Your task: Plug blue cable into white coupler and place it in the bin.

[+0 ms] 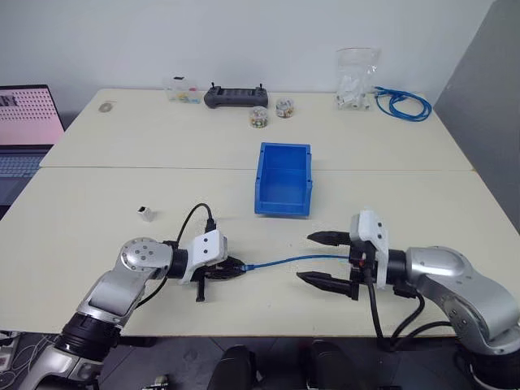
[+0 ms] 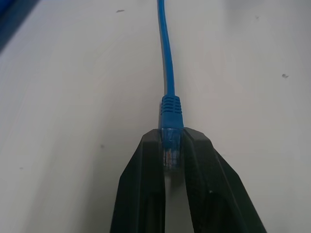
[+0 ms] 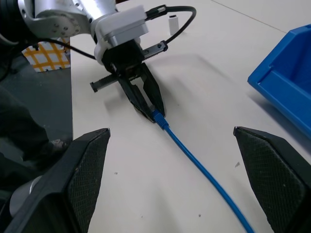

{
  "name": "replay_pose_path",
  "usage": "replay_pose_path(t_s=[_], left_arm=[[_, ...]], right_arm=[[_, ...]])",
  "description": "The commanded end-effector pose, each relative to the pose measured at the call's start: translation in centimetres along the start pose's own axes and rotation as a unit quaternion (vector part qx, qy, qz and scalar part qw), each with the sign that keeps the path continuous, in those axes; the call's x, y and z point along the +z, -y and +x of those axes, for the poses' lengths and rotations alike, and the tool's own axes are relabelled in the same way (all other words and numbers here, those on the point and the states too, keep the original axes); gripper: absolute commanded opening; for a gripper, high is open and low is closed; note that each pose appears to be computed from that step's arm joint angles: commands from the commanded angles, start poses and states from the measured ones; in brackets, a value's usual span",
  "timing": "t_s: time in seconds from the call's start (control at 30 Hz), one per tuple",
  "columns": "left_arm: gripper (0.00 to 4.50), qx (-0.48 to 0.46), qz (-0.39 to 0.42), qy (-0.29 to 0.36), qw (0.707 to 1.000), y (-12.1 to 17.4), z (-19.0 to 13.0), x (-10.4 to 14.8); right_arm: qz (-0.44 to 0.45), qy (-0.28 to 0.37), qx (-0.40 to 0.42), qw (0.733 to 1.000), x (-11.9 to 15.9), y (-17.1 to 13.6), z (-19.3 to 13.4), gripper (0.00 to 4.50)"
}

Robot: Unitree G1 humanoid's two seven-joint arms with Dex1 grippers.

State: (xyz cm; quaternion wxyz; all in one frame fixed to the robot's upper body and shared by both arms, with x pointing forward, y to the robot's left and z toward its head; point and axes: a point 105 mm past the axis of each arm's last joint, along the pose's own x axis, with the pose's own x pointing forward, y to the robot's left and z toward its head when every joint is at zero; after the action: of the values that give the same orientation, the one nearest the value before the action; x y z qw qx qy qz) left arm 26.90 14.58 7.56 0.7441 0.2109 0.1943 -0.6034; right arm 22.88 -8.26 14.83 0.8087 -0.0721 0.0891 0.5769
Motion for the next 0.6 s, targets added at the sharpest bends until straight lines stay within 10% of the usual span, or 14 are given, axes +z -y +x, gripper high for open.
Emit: replay_pose_path(t_s=[0.03,0.6], left_arm=[[0.25,-0.040,-0.077,0.101,0.991,0.0,0.1,5.3],[0.25,-0.193,-0.268,0.268,0.905,1.9,-1.6,13.5]], right_arm=[[0.034,0.027,0.035,0.998,1.3,-2.1,-1.5,4.31],[0.171,0.170,0.032,0.970,5.6,-1.7,-0.6,4.31]])
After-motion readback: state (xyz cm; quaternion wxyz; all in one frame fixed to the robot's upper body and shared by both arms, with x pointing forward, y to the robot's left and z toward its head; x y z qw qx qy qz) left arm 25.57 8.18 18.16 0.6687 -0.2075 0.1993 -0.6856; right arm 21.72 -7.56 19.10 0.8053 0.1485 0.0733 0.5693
